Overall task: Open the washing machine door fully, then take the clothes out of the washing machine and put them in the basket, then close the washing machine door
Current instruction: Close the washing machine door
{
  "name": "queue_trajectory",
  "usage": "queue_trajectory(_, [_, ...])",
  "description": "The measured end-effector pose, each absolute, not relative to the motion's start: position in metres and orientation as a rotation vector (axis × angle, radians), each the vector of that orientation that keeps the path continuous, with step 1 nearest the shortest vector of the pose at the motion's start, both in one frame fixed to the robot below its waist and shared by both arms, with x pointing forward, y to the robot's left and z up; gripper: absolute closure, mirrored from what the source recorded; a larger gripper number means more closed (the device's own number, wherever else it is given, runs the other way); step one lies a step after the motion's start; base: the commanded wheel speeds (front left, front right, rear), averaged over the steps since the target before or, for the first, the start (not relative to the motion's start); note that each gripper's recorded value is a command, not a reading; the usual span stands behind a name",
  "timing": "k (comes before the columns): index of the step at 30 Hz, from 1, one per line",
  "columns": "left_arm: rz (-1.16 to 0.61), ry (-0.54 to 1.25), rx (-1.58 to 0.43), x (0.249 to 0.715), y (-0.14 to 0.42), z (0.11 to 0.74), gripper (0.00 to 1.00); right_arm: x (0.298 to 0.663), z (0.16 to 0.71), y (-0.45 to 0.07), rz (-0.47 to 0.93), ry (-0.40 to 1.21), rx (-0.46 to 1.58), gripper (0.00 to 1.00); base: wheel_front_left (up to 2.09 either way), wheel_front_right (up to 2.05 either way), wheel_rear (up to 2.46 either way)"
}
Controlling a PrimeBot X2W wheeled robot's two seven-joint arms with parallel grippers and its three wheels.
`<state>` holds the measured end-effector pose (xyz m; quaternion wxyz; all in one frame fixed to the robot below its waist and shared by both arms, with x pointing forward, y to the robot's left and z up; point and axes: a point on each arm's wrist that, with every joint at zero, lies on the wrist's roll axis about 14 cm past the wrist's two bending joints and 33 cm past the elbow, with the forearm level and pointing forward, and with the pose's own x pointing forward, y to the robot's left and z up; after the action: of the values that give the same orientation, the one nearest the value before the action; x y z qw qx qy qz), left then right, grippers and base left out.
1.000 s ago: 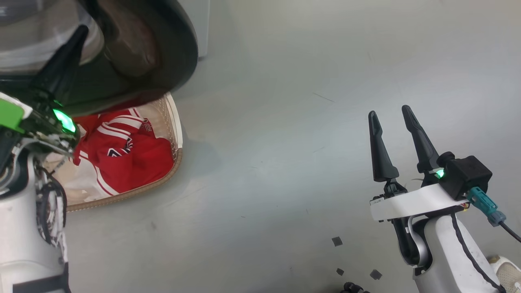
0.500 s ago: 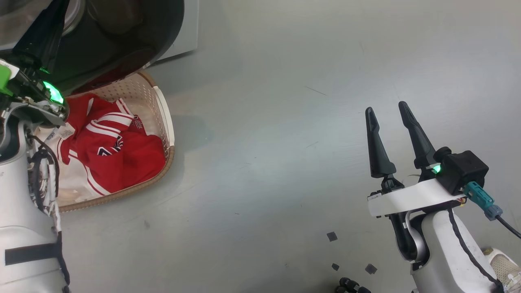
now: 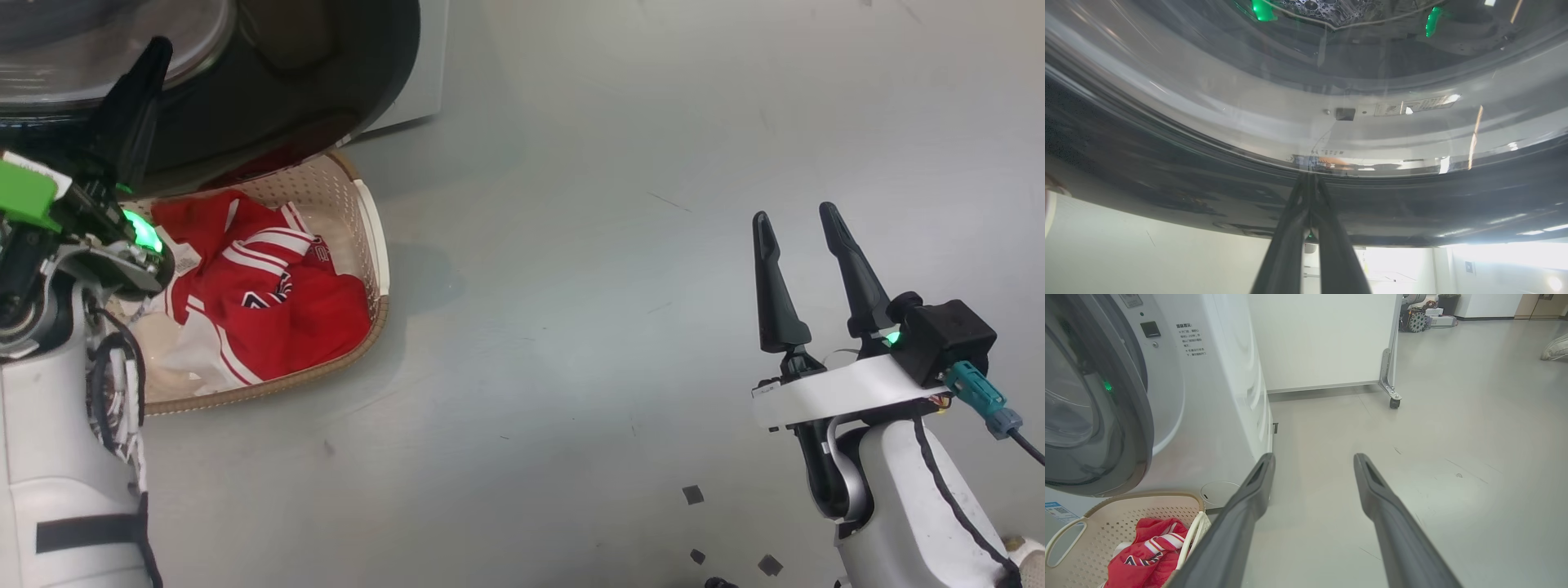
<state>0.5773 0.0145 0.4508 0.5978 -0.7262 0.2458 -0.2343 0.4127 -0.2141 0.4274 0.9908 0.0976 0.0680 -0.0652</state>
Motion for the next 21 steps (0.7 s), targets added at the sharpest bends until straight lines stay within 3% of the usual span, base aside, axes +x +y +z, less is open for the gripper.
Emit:
queue_trajectory(12, [-0.431,0.454,-1.725,0.537,0.074,0.461,1.00,0.420,0.439,-0.210,-0.080,0.102,0.164,0.00,0.00,0.00,0.00])
queue_trajectory(13, [-0.425,0.441,-1.724,0.533,0.079,0.463,0.89,0.420,0.439,-0.208,-0.073,0.101,0.166,0.00,0.00,0.00,0.00])
queue_trajectory(14, [-0.421,0.431,-1.718,0.529,0.084,0.466,0.65,0.420,0.439,-0.206,-0.066,0.102,0.168,0.00,0.00,0.00,0.00])
queue_trajectory(15, [-0.419,0.425,-1.715,0.524,0.088,0.468,0.15,0.419,0.439,-0.203,-0.060,0.103,0.171,0.00,0.00,0.00,0.00])
queue_trajectory(16, [-0.415,0.417,-1.721,0.519,0.092,0.470,0.00,0.418,0.439,-0.201,-0.056,0.103,0.173,0.00,0.00,0.00,0.00])
queue_trajectory(21, [-0.378,0.361,-1.711,0.501,0.112,0.479,0.00,0.417,0.441,-0.194,-0.031,0.102,0.179,0.00,0.00,0.00,0.00])
